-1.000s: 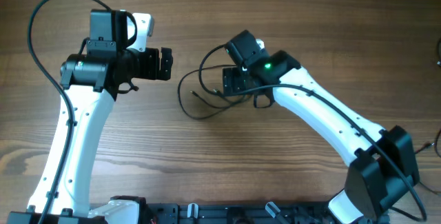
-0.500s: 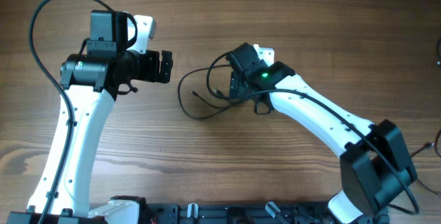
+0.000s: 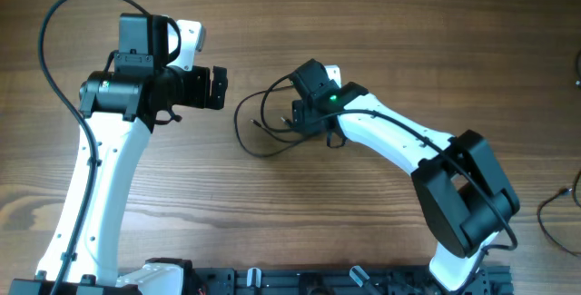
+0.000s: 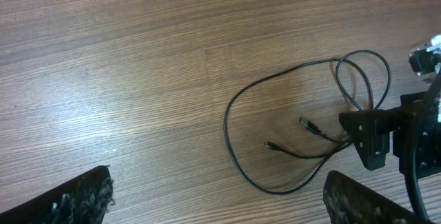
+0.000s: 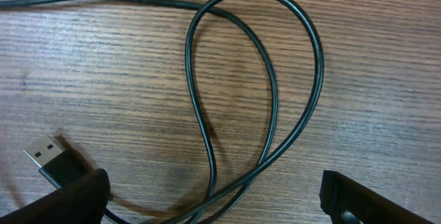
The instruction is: Untangle cables
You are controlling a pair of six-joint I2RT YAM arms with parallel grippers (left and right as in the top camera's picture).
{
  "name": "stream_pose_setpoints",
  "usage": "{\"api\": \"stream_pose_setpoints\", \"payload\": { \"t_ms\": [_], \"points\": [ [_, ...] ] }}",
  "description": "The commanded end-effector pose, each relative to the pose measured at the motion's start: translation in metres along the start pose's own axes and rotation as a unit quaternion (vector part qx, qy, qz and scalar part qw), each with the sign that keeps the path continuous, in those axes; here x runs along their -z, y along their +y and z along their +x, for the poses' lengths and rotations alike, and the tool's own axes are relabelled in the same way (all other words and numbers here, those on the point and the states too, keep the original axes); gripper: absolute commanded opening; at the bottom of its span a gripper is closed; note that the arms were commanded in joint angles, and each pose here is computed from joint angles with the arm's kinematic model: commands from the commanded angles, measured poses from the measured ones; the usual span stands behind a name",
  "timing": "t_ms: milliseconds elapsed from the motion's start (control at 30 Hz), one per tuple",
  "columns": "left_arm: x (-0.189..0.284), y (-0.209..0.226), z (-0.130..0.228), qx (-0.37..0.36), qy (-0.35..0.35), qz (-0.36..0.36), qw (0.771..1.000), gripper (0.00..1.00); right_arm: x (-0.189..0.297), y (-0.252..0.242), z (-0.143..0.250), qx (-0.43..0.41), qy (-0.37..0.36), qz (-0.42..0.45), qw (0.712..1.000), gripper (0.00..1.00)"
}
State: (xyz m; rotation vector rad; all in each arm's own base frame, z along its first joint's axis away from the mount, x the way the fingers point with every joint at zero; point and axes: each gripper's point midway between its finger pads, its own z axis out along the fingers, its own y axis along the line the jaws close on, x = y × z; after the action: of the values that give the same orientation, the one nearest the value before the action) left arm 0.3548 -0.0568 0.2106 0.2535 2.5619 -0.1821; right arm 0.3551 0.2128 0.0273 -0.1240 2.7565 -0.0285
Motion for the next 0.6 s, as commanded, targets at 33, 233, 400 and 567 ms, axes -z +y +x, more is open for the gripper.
{"api": "stream_pose_setpoints", "payload": {
  "t_ms": [33, 233, 400, 567],
  "points": [
    [0.005, 0.0, 0.0, -0.008, -0.007, 0.001, 1.0, 1.0, -0.008, 0.003, 0.01, 0.024, 0.017, -0.003, 1.0, 1.0],
    [0.005, 0.0, 0.002, -0.008, -0.003, 0.001, 1.0, 1.0, -0.01, 0.016, 0.016, 0.065, 0.032, -0.041, 0.997, 1.0],
    [0.005, 0.0, 0.003, -0.008, -0.001, 0.001, 1.0, 1.0, -0.009, 0.03, 0.023, 0.111, 0.046, -0.085, 0.989, 1.0],
    [0.005, 0.0, 0.004, -0.007, 0.001, 0.002, 1.0, 1.0, -0.012, 0.034, 0.031, 0.122, 0.063, -0.098, 0.986, 1.0]
  ]
}}
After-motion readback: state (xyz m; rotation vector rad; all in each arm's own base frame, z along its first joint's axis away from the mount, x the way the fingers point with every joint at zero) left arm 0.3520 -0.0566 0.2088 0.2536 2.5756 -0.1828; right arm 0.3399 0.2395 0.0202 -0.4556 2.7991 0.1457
